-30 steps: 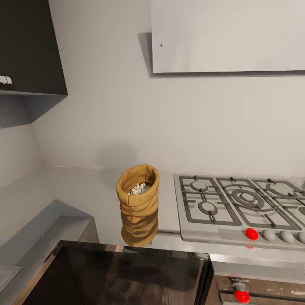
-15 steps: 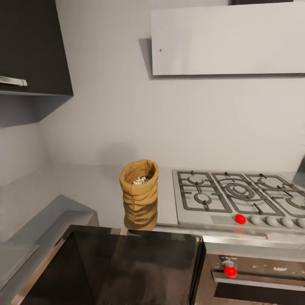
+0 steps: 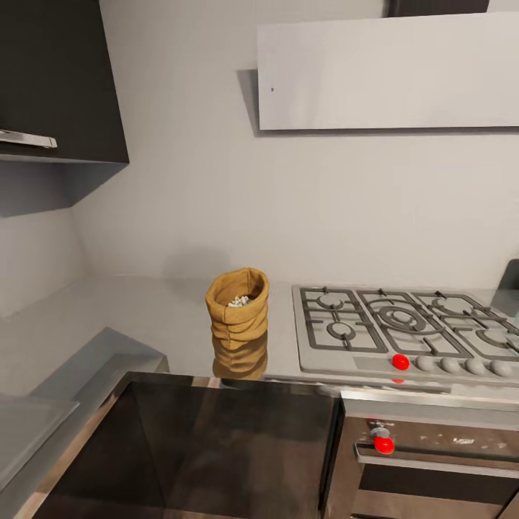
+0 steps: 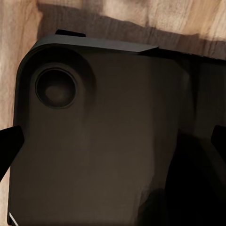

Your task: In the kitchen, take the popcorn bag from the countertop, put it into the microwave, and heat it until the popcorn is cooked so the cooked popcorn ends up inside the bag.

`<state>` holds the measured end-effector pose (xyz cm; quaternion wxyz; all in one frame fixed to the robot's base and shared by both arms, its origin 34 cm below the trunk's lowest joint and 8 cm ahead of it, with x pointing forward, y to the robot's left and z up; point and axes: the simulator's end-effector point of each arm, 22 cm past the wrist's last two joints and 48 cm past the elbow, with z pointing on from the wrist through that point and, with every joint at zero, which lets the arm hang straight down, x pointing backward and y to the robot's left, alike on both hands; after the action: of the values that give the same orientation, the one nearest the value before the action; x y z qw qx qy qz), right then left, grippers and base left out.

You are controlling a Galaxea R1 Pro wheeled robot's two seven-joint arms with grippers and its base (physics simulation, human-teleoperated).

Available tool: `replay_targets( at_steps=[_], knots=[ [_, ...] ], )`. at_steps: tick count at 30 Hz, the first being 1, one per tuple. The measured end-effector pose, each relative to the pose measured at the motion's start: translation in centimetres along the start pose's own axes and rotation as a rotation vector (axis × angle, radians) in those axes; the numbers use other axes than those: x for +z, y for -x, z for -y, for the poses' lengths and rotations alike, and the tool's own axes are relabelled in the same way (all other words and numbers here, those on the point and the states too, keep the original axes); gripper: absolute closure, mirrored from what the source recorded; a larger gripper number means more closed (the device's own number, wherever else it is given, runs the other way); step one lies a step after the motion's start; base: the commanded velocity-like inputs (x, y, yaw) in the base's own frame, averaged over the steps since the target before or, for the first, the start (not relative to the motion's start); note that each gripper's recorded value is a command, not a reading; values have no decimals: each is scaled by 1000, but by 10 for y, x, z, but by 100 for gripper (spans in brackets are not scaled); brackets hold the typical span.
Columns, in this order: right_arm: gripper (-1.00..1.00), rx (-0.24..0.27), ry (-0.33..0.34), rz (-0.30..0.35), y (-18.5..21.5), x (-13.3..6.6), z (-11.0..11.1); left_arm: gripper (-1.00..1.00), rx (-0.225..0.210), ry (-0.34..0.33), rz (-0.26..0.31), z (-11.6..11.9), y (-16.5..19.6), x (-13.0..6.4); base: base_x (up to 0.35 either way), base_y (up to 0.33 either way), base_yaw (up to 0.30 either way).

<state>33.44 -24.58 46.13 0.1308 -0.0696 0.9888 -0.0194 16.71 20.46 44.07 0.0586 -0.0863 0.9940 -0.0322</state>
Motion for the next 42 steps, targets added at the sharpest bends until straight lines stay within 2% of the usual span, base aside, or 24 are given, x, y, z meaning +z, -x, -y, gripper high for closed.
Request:
replay_targets(
  at_steps=[5, 13, 14, 15, 18, 24, 28, 30, 33, 36, 38, 39, 42],
  knots=[
    [-100, -2, -17, -34, -33, -1, 14, -100, -1, 0, -1, 0, 0, 0, 0, 0, 0],
    [-100, -39, 8, -88, -75, -5, -4, -100, -1, -1, -1, 1, 0, 0, 0, 0, 0],
    [-100, -75, -22, -193, -80, -9, 6, -100, 0, -1, -2, 1, 0, 0, 0, 0, 0],
    [-100, -81, -40, -195, -61, -10, 13, -100, 1, -1, -2, 1, 0, 0, 0, 0, 0],
    [-100, -81, -50, -181, -31, -14, 11, -100, 1, -1, -2, 1, 0, 0, -151, 0, 0],
    [-100, -82, -54, -170, -21, -15, 11, -100, 1, -1, -2, 1, 0, 0, -322, 0, 0],
    [-100, -78, -67, -140, 2, -18, 16, -100, 0, -2, -2, 1, 0, 0, -255, 0, 0],
    [-100, -70, -81, -127, 26, -26, 20, -100, 0, -1, -2, 0, 0, 0, -58, 0, 0],
    [-100, -43, -80, -94, 72, -45, 11, -100, 0, 0, -1, 0, 0, 0, -13, 0, 0],
    [-100, -27, -80, -71, 97, -58, 8, -100, 0, 0, -1, 0, 0, 0, -1, 0, 0],
    [-100, -26, -85, -23, 129, -75, 6, -100, 0, 0, -1, 0, 0, 0, 0, 0, 0],
    [-100, -41, -88, -5, 147, -88, 3, -100, 0, 0, -1, 0, 0, 0, 0, 0, 0],
    [-100, -74, -93, 67, 199, -137, -6, -100, 0, 0, -1, 0, 0, 0, 0, 0, 0]
  ],
)
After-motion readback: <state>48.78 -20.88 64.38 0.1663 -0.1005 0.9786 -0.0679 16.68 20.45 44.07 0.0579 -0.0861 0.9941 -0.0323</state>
